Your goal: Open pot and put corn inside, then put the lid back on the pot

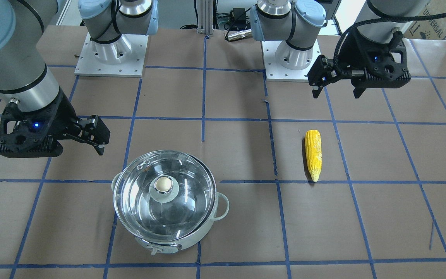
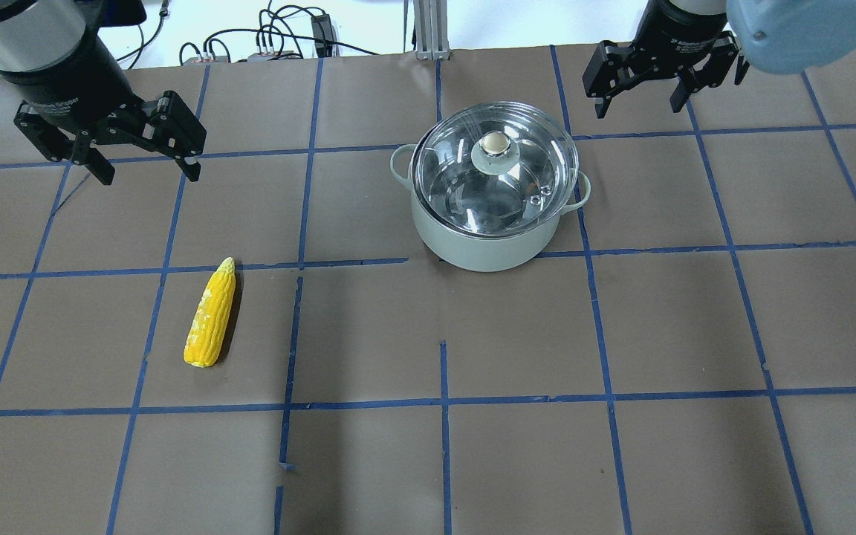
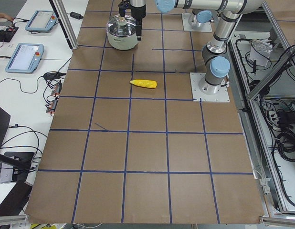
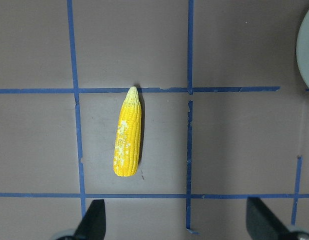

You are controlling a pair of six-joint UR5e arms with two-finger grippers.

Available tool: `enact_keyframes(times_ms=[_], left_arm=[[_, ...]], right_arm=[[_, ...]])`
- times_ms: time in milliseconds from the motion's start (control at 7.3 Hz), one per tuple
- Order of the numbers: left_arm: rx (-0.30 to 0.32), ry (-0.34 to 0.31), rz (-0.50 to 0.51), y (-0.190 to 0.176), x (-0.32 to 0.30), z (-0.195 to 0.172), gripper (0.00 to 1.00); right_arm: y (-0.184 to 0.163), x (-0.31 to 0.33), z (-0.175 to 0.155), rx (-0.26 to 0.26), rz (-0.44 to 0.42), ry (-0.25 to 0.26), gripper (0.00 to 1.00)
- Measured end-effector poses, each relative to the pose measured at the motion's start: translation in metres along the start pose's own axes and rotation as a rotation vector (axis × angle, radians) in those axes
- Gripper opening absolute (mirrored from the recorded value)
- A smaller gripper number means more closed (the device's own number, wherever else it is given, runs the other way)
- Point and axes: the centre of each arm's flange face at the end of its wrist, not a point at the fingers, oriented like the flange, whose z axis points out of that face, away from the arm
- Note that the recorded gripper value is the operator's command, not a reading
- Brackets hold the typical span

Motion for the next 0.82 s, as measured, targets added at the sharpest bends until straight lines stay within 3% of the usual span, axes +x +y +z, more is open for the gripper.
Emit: enact_keyframes(times_ms=[822], left_arm=[[-0.002, 0.0, 0.001, 0.0, 0.0, 0.001, 1.0]], right_arm=[[-0.001, -0.01, -0.003, 0.011, 0.013, -0.008, 1.0]])
